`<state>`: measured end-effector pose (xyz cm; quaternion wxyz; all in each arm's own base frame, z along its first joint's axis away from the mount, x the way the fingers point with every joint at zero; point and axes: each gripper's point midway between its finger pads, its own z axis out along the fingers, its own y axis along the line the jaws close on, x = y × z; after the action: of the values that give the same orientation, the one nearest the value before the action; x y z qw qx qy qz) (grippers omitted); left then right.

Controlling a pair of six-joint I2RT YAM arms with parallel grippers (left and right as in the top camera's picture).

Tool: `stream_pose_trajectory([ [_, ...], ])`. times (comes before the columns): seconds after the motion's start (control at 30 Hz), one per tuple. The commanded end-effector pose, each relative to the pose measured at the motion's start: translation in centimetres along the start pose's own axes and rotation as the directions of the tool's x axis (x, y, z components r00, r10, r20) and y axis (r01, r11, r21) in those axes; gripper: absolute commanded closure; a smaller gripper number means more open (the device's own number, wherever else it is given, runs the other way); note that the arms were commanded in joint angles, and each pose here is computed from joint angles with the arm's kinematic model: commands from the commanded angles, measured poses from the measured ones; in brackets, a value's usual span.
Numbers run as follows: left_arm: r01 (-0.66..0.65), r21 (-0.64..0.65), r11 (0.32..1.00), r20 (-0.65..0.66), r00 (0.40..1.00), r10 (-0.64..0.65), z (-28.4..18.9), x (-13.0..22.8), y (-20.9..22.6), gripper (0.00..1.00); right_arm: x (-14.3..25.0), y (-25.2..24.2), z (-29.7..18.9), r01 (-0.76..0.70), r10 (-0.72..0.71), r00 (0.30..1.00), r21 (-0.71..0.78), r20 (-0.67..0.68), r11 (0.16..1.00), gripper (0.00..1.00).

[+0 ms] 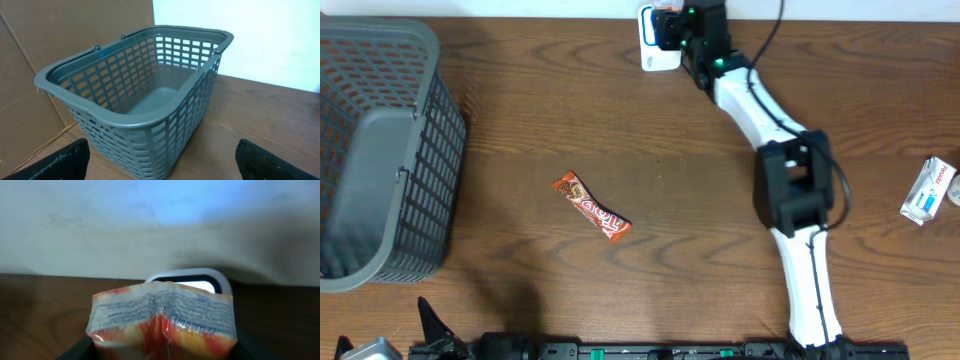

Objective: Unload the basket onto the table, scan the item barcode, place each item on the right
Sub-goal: 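Carry the snack pack with the right gripper up to the white scanner, then carry the snack pack to the right edge and release it by the Panadol box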

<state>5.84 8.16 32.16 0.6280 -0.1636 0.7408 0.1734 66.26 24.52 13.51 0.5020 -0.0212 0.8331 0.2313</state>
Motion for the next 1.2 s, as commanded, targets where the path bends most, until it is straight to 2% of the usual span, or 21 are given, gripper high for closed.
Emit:
stream_pose_trajectory([
  [0.0,-0.014,-0.006,1.000,0.006,1.000,0.014,-0.1,0.0,0.2,0.07,-0.8,-0.4,1.3,0.019,-0.020,1.000,0.072,0.014,0.997,0.47],
  [0.27,-0.013,-0.006,1.000,0.006,1.000,0.013,-0.1,0.0,0.2,0.07,-1.5,-1.1,-0.9,0.053,-0.039,0.993,0.134,-0.107,0.990,0.51],
  [0.43,-0.014,-0.006,1.000,0.006,1.000,0.014,-0.1,0.0,0.2,0.07,-3.0,-3.4,-8.1,0.072,0.007,0.951,0.245,-0.309,0.967,0.53],
  [0.57,-0.013,-0.006,1.000,0.006,1.000,0.013,-0.1,0.0,0.2,0.07,-2.0,-9.6,-16.4,0.119,0.133,0.873,0.469,-0.470,0.875,0.56],
  [0.7,-0.013,-0.006,1.000,0.006,1.000,0.013,-0.1,0.0,0.2,0.07,-0.5,-15.7,-22.6,0.162,0.275,0.788,0.616,-0.551,0.771,0.56],
  [0.8,-0.014,-0.006,1.000,0.006,1.000,0.014,-0.1,0.0,0.2,0.07,0.2,-21.2,-27.1,0.210,0.379,0.740,0.726,-0.556,0.655,0.55],
  [0.93,-0.013,-0.006,1.000,0.006,1.000,0.013,-0.1,0.0,0.2,0.07,0.5,-29.3,-32.6,0.247,0.487,0.729,0.849,-0.481,0.468,0.50],
  [1.0,-0.013,-0.006,1.000,0.006,1.000,0.013,-0.1,0.0,0.2,0.07,1.5,-33.4,-34.5,0.180,0.557,0.727,0.894,-0.401,0.410,0.50],
  [1.17,-0.014,-0.006,1.000,0.006,1.000,0.014,-0.1,0.0,0.2,0.07,5.3,-40.0,-36.9,0.048,0.661,0.698,0.939,-0.276,0.340,0.55],
])
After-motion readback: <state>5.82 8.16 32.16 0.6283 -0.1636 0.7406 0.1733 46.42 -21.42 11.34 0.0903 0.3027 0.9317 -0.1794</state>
